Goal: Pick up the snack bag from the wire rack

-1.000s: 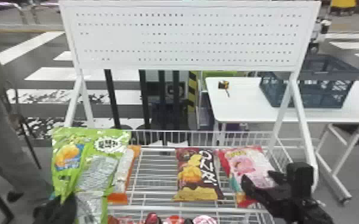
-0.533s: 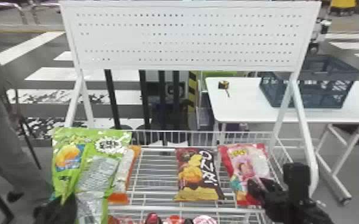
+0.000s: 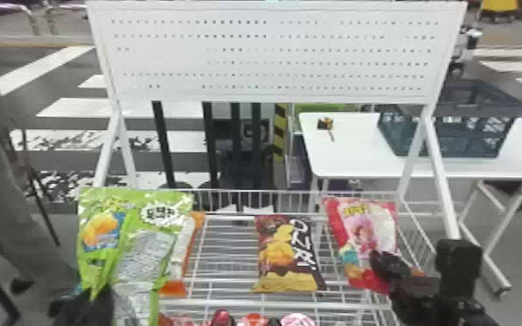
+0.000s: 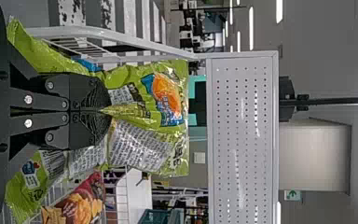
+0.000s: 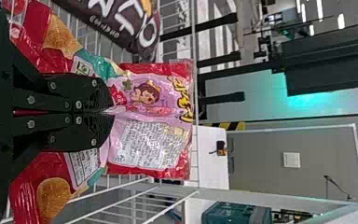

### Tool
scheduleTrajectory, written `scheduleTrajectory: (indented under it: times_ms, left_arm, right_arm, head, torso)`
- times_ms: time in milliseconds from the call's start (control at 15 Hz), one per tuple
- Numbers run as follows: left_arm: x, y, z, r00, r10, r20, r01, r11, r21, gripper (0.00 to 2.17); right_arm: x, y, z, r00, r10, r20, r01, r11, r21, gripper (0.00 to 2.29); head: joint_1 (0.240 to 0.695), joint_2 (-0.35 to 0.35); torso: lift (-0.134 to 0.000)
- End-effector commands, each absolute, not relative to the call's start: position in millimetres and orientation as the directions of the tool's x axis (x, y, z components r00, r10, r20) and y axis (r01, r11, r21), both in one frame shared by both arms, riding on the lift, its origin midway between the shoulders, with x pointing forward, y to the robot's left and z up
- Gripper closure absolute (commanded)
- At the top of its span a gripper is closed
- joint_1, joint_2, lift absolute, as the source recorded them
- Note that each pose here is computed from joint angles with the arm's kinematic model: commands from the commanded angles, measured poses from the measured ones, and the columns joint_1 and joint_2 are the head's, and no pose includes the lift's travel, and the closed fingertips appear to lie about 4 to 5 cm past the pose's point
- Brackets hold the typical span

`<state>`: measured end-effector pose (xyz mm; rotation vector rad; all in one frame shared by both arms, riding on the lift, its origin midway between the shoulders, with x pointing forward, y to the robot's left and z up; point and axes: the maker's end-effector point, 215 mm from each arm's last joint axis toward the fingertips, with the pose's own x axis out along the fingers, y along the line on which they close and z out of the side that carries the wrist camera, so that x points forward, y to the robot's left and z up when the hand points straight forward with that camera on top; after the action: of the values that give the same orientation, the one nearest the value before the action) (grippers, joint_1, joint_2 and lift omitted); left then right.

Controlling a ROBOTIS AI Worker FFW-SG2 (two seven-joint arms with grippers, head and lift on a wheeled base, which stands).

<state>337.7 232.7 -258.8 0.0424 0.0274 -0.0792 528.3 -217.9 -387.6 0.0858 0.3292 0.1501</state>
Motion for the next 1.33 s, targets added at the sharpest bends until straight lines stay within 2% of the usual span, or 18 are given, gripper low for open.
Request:
scheduleTrajectory:
  times_ms: [0, 200, 533, 733, 1267]
  left_arm:
    - [336.9, 231.8, -257.1, 0.997, -0.079, -0.024, 0.08, 0.996, 0.041, 1.88]
    - [336.6, 231.5, -255.0, 0.997, -0.079, -0.02, 0.08, 0.996, 0.041, 1.88]
    - [338.5, 234.3, -253.3, 0.997, -0.077, -0.014, 0.078, 0.996, 0.048, 1.88]
    - [339.9, 236.6, -254.4, 0.997, -0.071, -0.014, 0.071, 0.996, 0.045, 1.88]
    - [339.1, 238.3, -253.2, 0.998, -0.064, -0.013, 0.065, 0.997, 0.047, 1.88]
  right_arm:
    - [492.8, -191.5, -348.9, 0.944, 0.218, -0.246, -0.188, 0.972, 0.14, 2.25]
    - [430.0, -177.4, -299.7, 0.965, 0.226, -0.134, -0.21, 0.97, 0.123, 2.25]
    - [347.9, -220.7, -274.7, 0.989, 0.145, -0.01, -0.143, 0.984, 0.11, 2.25]
    - [332.7, -244.3, -284.1, 0.993, 0.108, -0.04, -0.105, 0.992, 0.071, 2.25]
    - [332.4, -235.5, -282.1, 0.992, 0.122, -0.038, -0.12, 0.991, 0.062, 2.25]
  head:
    - [0.499, 0.0]
    - [0.499, 0.0]
    - [0.499, 0.0]
    - [0.499, 0.0]
    - [0.499, 0.0]
  torso:
    - [0.0]
    - [0.0]
    - [0.0]
    - [0.0]
    - [0.0]
